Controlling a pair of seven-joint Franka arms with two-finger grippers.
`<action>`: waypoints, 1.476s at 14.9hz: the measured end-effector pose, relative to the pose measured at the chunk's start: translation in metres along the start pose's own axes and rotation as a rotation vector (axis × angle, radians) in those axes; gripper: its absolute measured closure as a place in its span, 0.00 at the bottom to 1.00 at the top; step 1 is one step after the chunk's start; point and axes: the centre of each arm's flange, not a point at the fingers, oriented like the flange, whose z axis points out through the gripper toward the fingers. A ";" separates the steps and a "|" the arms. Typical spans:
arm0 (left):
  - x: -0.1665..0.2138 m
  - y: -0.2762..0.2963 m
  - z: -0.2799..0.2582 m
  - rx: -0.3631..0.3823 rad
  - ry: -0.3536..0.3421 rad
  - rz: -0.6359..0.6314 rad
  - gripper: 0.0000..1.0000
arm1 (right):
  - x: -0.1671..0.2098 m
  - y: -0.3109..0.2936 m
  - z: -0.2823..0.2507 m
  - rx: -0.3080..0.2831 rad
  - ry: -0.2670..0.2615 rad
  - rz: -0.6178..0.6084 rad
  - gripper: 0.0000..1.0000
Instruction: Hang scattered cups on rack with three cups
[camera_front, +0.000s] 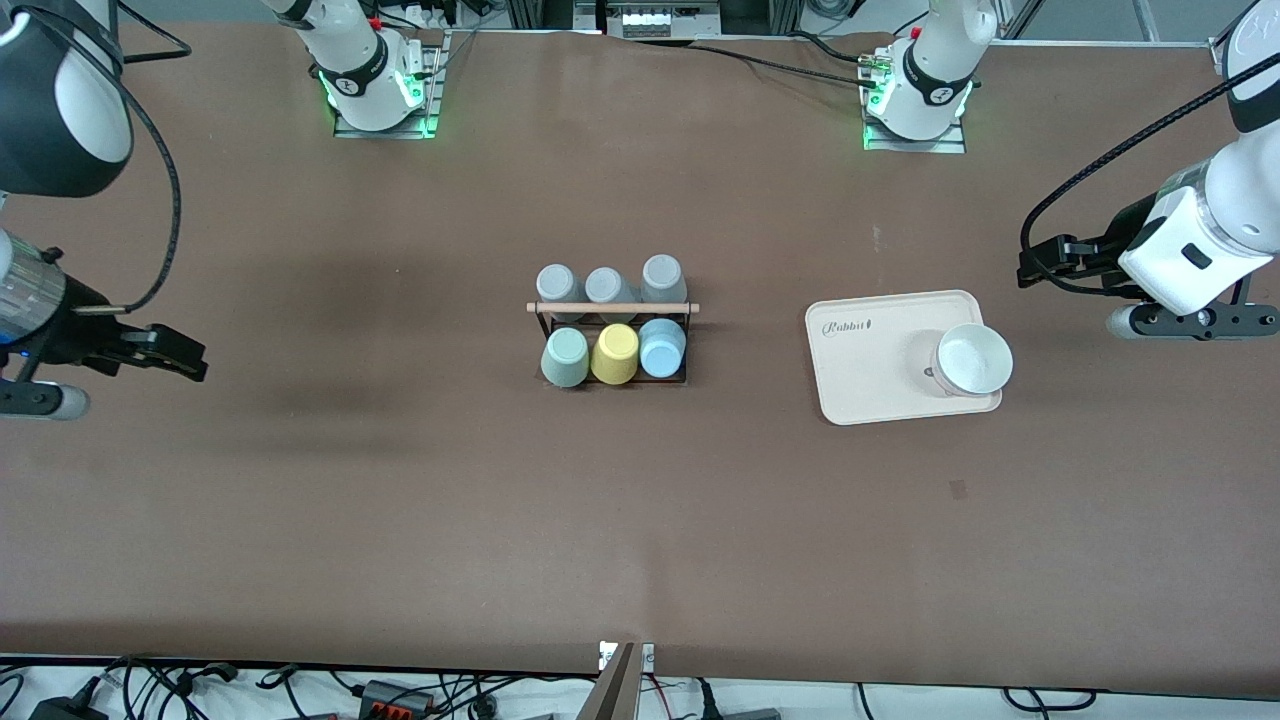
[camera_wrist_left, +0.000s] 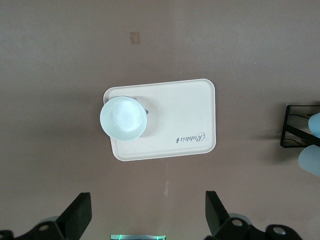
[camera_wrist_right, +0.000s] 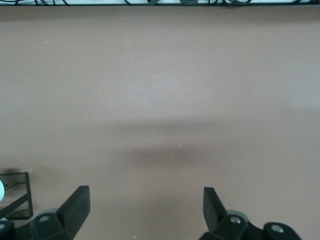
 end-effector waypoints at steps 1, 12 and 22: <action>0.000 0.000 0.000 0.000 0.000 0.000 0.00 | -0.001 0.005 -0.005 -0.001 0.007 -0.018 0.00; 0.000 0.000 0.000 0.001 -0.005 0.000 0.00 | -0.066 0.024 -0.015 -0.009 0.010 -0.057 0.00; -0.001 0.000 0.001 0.001 -0.006 0.000 0.00 | -0.085 0.033 -0.012 0.030 -0.003 -0.028 0.00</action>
